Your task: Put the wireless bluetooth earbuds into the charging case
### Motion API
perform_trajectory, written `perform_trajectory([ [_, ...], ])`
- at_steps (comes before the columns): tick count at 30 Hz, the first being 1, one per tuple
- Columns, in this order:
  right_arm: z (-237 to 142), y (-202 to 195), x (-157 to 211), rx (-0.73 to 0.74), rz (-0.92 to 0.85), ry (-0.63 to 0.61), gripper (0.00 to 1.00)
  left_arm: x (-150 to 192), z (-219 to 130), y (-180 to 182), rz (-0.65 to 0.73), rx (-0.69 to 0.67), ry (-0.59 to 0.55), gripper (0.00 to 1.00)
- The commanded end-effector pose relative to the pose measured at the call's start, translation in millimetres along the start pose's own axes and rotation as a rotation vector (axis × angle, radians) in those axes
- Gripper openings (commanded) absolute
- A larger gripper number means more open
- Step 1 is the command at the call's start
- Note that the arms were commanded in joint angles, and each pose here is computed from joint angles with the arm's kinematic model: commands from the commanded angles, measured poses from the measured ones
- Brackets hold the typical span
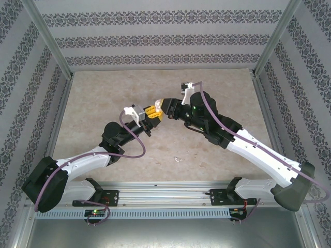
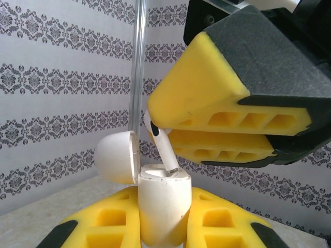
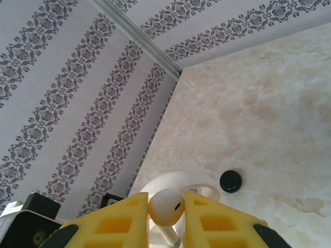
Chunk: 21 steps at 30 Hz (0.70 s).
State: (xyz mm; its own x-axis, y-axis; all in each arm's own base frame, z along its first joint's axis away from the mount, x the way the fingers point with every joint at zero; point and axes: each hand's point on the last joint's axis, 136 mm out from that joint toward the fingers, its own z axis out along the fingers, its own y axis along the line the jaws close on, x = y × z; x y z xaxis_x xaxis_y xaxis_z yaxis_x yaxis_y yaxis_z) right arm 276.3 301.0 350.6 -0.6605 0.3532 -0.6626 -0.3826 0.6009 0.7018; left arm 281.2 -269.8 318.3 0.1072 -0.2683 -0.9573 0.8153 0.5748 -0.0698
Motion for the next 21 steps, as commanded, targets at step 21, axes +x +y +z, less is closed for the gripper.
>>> perform_trajectory([
  [21, -5.2, -14.2, 16.8, 0.025, 0.004, -0.008, 0.20, -27.7, 1.4, -3.3, 0.006, -0.007, -0.094, 0.00],
])
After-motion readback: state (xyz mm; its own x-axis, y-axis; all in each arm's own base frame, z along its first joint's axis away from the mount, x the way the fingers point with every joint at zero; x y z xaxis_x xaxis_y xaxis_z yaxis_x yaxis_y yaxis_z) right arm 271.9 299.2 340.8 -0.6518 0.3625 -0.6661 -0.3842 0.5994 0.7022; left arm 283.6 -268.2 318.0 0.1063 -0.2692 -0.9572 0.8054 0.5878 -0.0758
